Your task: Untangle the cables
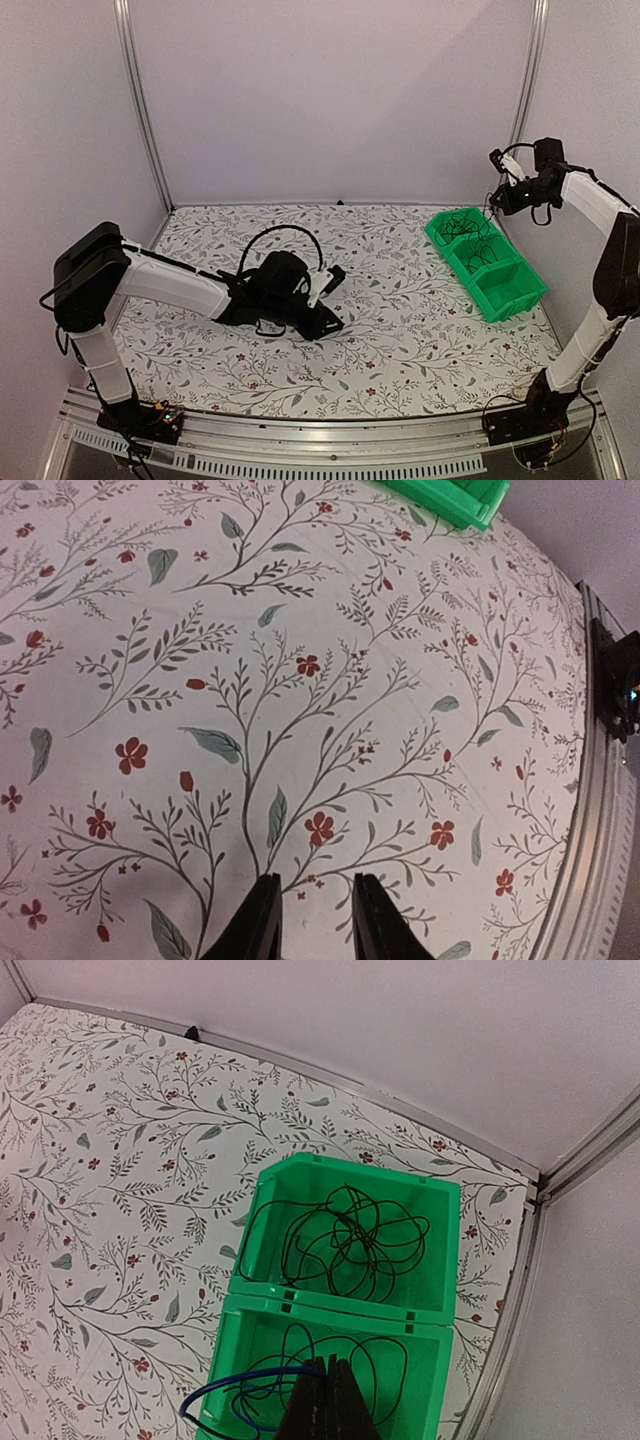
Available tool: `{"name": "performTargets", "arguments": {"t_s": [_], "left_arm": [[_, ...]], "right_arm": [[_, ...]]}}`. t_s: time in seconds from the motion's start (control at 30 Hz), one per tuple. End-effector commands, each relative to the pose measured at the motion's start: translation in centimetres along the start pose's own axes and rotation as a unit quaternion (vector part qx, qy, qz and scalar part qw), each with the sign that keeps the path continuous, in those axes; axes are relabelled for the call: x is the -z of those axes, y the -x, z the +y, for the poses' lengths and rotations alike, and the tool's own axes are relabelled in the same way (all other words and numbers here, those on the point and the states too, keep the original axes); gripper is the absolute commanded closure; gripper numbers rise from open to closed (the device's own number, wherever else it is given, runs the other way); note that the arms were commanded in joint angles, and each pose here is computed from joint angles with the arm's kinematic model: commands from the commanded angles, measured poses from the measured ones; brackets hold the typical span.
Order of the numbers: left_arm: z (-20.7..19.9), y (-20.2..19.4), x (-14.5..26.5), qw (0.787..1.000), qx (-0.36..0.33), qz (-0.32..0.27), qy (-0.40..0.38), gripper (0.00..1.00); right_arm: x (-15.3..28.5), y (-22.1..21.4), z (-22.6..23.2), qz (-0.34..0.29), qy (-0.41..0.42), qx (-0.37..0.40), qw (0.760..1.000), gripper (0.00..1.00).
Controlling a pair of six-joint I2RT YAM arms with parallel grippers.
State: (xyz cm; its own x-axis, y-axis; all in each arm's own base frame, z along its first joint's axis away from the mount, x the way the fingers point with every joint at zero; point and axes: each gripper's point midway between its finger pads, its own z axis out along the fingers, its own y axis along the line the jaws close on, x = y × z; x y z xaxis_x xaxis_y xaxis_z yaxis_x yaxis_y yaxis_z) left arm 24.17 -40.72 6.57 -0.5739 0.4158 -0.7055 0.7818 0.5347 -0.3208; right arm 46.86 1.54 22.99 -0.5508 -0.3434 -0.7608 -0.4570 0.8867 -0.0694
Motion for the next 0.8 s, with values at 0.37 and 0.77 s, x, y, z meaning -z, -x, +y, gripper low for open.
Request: {"name": "performTargets", "arguments": {"t_s": [0.37,0.77], "left_arm": [[1.1,-0.2,0.2,1.000,0.001,0.003,0.024,0.78],[3.0,-0.3,0.8,0.999,0.019,0.005,0.051,0.79]], "right_arm": [[-5.8,-9.1,-2.6,0.147,-0.027,0.016,0.989,1.00],[-9.0,-14.0,-3.2,0.225,-0.025,-0.004,0.974,0.99]]}}
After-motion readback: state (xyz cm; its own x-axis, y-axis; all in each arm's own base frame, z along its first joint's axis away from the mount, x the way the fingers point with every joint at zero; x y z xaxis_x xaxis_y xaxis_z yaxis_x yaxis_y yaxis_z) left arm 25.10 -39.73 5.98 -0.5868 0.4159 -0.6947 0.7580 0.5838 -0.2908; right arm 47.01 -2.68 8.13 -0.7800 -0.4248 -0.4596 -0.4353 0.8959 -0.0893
